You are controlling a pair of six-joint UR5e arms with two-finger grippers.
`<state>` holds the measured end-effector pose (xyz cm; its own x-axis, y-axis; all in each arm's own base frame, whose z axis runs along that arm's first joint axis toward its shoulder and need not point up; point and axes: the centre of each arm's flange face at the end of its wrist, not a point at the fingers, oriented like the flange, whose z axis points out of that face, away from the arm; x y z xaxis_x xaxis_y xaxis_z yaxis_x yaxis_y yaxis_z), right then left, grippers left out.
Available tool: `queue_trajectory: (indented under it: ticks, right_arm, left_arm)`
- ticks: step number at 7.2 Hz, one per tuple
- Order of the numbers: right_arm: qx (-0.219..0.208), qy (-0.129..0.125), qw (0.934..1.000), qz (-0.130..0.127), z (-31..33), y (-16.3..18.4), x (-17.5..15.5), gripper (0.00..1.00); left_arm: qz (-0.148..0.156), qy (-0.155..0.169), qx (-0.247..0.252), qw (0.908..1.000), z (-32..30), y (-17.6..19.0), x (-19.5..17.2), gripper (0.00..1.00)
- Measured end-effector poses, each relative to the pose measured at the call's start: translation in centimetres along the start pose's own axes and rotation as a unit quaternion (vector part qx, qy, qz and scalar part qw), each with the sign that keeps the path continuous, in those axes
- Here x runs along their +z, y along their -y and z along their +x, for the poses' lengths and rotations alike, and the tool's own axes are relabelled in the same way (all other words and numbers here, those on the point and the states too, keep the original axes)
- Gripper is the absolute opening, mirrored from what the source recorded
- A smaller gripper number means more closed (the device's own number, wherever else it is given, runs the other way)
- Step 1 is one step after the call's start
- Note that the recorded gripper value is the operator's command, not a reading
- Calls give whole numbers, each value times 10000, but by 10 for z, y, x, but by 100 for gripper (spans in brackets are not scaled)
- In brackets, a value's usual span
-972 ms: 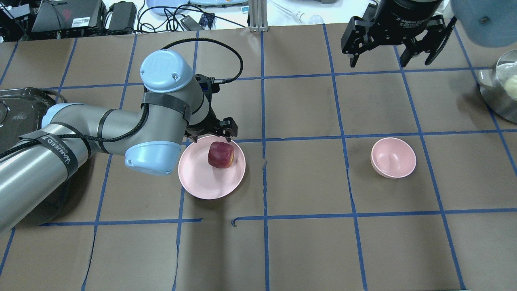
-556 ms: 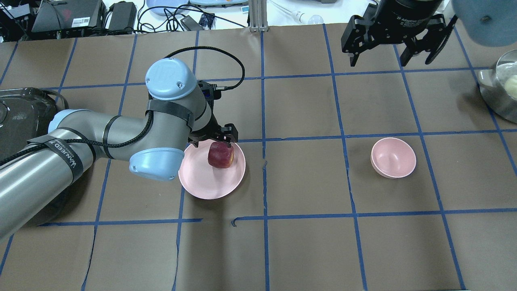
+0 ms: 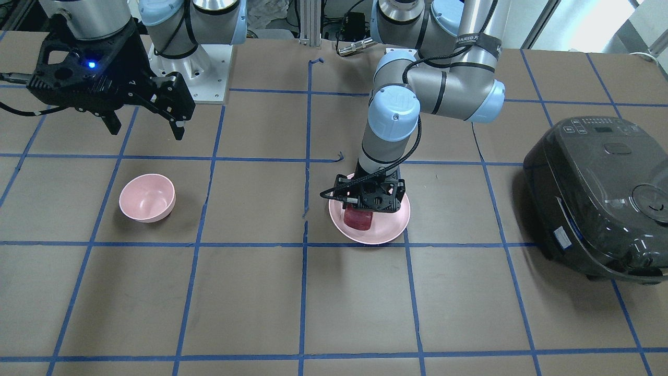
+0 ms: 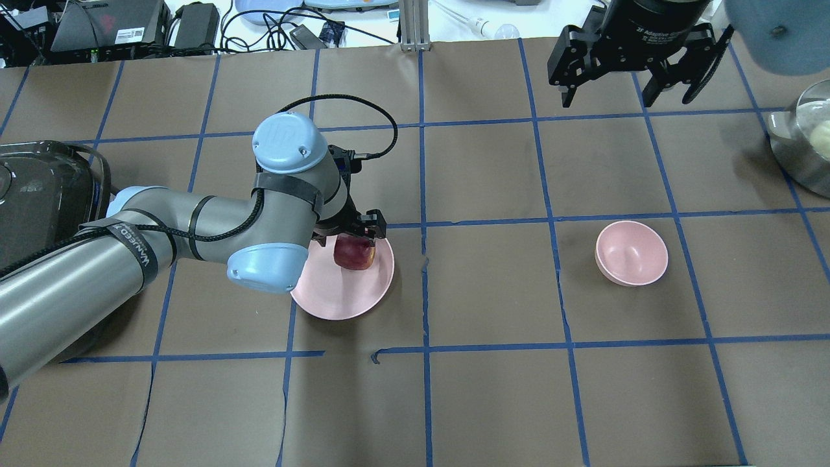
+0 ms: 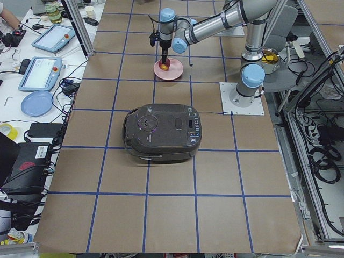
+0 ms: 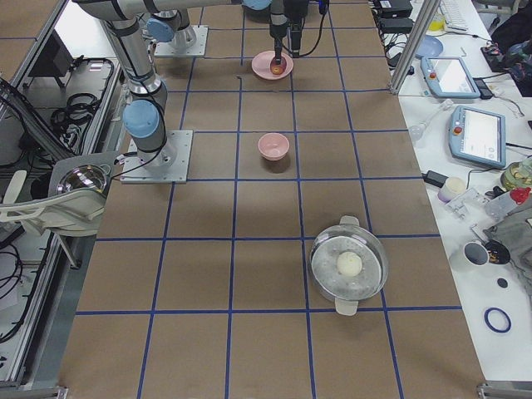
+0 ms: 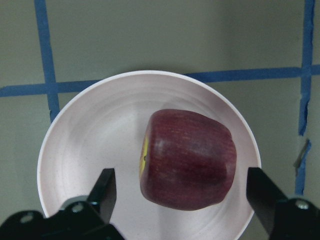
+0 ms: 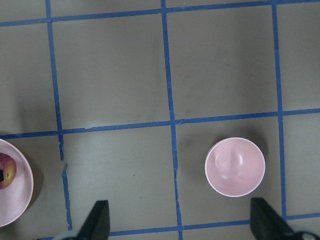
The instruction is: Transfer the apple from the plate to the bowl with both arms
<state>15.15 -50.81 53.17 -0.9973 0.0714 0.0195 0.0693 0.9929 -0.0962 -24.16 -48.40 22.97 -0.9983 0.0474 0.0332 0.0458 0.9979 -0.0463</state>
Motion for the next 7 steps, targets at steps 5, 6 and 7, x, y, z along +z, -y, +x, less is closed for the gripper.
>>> queue_trajectory:
  ticks: [5, 6, 7]
  right_arm:
    - [11, -19, 10000, -89, 2, 1, 7, 100]
    - [-20, -31, 9999, -150, 9, 5, 14, 100]
    - [-120, -49, 9995, -292, 30, 11, 29, 100]
  left_arm:
    - [-100, 23, 38, 9999, 3, 0, 34, 62]
    - [-125, 28, 61, 9999, 5, -1, 38, 56]
    - [-133, 47, 101, 9998, 7, -3, 40, 54]
